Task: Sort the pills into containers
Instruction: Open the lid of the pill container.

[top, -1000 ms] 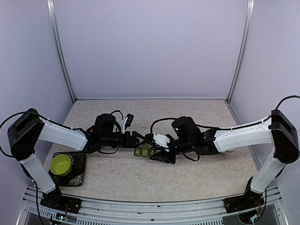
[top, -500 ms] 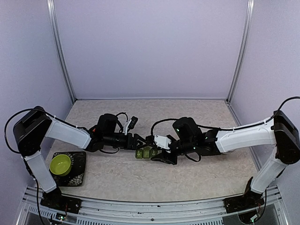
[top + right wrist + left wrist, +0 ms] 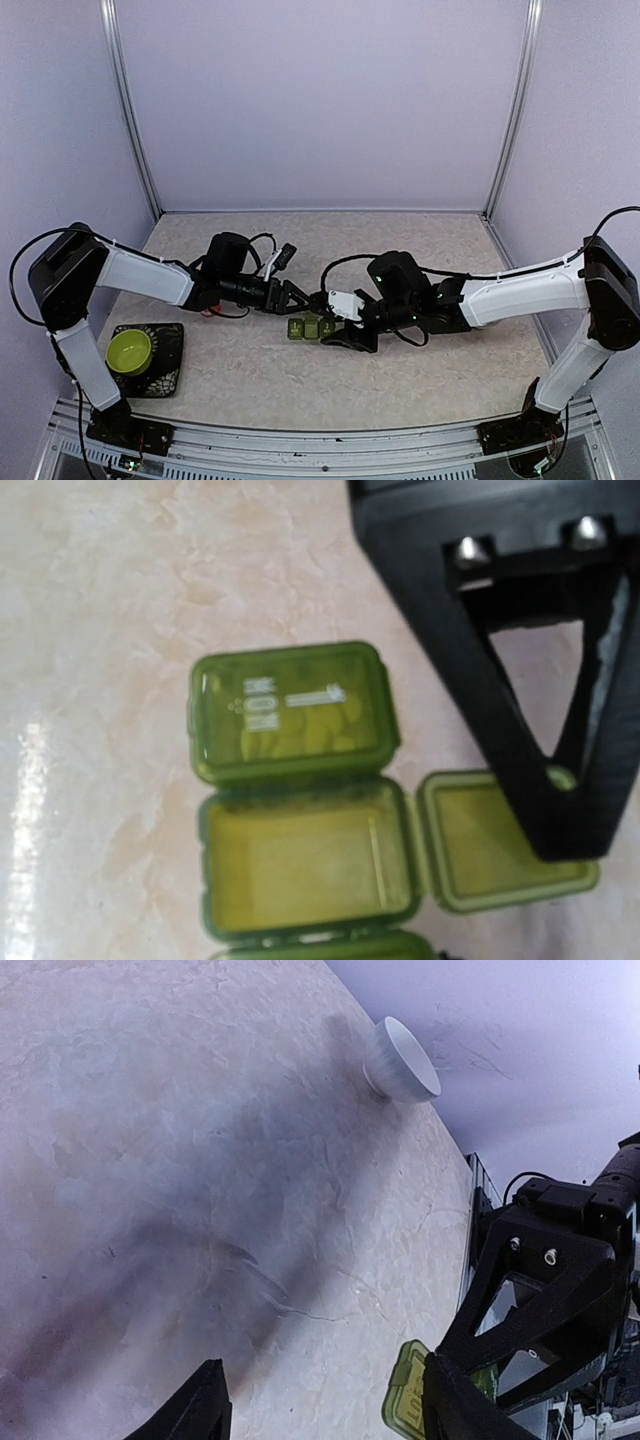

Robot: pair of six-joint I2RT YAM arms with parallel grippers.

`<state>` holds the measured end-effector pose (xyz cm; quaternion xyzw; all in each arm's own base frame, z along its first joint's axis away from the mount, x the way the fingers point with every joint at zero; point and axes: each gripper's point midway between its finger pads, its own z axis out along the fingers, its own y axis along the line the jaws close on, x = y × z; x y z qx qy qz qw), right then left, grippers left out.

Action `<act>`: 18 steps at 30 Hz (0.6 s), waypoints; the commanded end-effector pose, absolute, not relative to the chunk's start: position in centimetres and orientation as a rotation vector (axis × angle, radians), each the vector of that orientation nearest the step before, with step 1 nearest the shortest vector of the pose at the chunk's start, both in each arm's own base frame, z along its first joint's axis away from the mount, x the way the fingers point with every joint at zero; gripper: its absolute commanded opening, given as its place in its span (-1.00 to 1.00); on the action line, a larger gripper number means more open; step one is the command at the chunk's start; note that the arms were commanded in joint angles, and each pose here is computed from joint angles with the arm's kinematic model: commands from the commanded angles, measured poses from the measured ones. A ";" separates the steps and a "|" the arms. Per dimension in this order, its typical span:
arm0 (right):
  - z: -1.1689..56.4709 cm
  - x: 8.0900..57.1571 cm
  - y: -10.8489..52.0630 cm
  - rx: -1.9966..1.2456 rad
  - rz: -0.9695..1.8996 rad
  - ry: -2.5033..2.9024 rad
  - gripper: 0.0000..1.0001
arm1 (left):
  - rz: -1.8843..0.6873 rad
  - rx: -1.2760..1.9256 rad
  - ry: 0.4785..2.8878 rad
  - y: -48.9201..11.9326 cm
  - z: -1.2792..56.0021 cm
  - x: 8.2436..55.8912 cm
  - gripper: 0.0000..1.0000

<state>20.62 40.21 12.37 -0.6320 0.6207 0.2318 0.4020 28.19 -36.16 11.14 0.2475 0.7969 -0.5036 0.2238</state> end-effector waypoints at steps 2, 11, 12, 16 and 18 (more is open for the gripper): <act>14.2 19.7 40.6 -1.595 0.621 1.499 -0.38 | -1.430 0.791 2.191 -36.5 11.3 27.7 0.28; 15.9 19.2 40.3 -1.566 0.653 1.447 -0.39 | -1.461 0.829 2.211 -36.5 10.6 27.0 0.26; 16.1 19.2 40.3 -1.559 0.650 1.443 -0.40 | -1.468 0.832 2.209 -36.5 10.6 26.9 0.26; 16.2 19.4 40.3 -1.551 0.639 1.443 -0.41 | -1.490 0.847 2.195 -36.5 10.9 26.5 0.26; 15.9 19.5 40.3 -1.553 0.632 1.453 -0.42 | -1.505 0.859 2.177 -36.6 11.3 26.4 0.26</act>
